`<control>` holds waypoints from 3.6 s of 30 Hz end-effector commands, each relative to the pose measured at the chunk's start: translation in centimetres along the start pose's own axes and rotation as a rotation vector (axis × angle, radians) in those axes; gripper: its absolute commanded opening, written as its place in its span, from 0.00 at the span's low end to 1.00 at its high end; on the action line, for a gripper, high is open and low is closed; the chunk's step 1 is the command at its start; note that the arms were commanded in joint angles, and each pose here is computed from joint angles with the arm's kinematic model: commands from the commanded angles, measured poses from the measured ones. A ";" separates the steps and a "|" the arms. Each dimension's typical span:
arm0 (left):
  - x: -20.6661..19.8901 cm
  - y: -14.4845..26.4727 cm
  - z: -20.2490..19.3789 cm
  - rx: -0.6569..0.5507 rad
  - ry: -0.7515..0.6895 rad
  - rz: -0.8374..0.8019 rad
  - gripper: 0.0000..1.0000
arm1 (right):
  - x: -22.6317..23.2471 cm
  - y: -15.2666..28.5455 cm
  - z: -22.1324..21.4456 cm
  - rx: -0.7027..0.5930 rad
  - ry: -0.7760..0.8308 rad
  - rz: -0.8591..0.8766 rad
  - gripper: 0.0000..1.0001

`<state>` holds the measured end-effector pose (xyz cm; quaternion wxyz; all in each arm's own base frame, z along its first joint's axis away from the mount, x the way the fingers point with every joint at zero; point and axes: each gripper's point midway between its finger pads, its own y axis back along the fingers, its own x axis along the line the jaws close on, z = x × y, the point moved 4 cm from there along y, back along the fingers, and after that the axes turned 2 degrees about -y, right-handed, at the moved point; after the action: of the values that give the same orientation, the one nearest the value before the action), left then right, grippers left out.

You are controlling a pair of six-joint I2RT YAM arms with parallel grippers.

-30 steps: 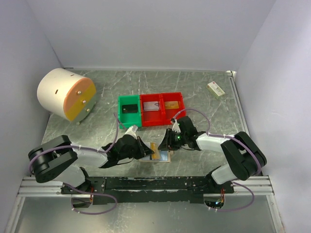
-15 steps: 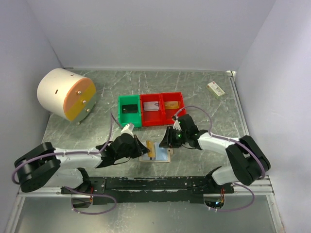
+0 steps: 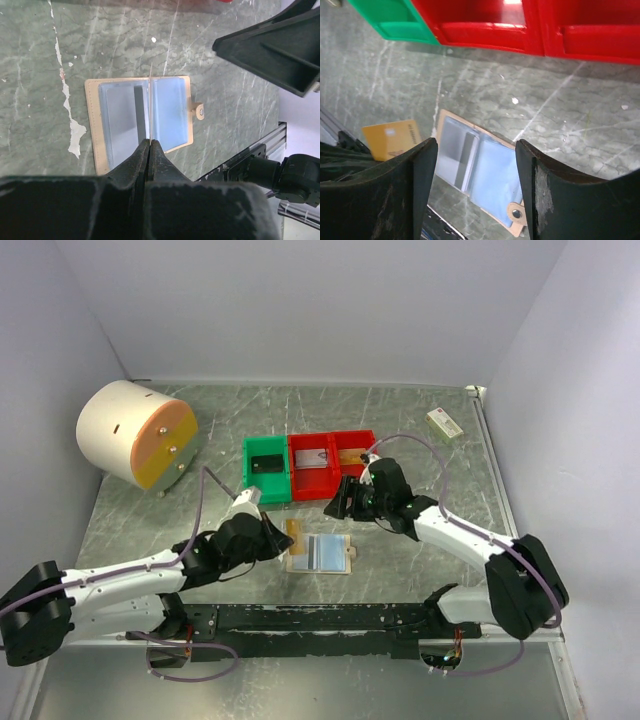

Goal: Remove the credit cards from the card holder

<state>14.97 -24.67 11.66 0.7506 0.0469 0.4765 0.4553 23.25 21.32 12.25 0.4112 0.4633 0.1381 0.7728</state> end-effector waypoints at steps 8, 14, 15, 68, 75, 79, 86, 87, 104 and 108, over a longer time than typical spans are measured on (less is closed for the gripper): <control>-1.5 1.3 7.1 -0.093 -0.041 -0.128 0.07 | 1.8 -0.6 2.6 -0.114 0.030 0.093 0.66; -2.7 3.0 9.9 -0.172 -0.038 -0.259 0.07 | 3.5 2.0 5.3 -0.330 0.185 0.181 0.70; -2.9 3.2 10.0 -0.181 -0.027 -0.286 0.07 | 3.5 2.4 5.7 -0.360 0.188 0.173 0.72; -6.2 6.7 7.9 -0.202 -0.007 -0.768 0.07 | 12.9 4.3 1.3 0.136 0.141 0.981 0.34; -5.8 7.2 7.5 -0.214 0.026 -0.795 0.07 | 13.2 5.0 0.9 0.155 0.096 1.051 0.16; -5.4 7.1 7.3 -0.207 0.039 -0.782 0.07 | 13.5 4.8 0.4 0.185 0.096 1.061 0.09; -5.3 7.1 7.1 -0.206 0.047 -0.792 0.07 | 14.1 4.4 0.6 0.170 0.108 1.043 0.09; -5.3 7.1 7.1 -0.204 0.046 -0.792 0.07 | 14.2 4.4 0.6 0.170 0.109 1.043 0.08; -5.9 6.5 7.4 -0.177 -0.022 -0.759 0.07 | 14.6 3.6 2.0 0.130 0.140 0.976 0.14; -5.9 6.6 7.7 -0.195 -0.021 -0.757 0.07 | 14.8 3.7 1.9 0.142 0.124 1.013 0.12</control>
<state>15.71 -22.28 21.95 0.8597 -0.1946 0.4295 0.1964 19.52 29.73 23.34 -0.0394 0.4659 -0.0124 0.8839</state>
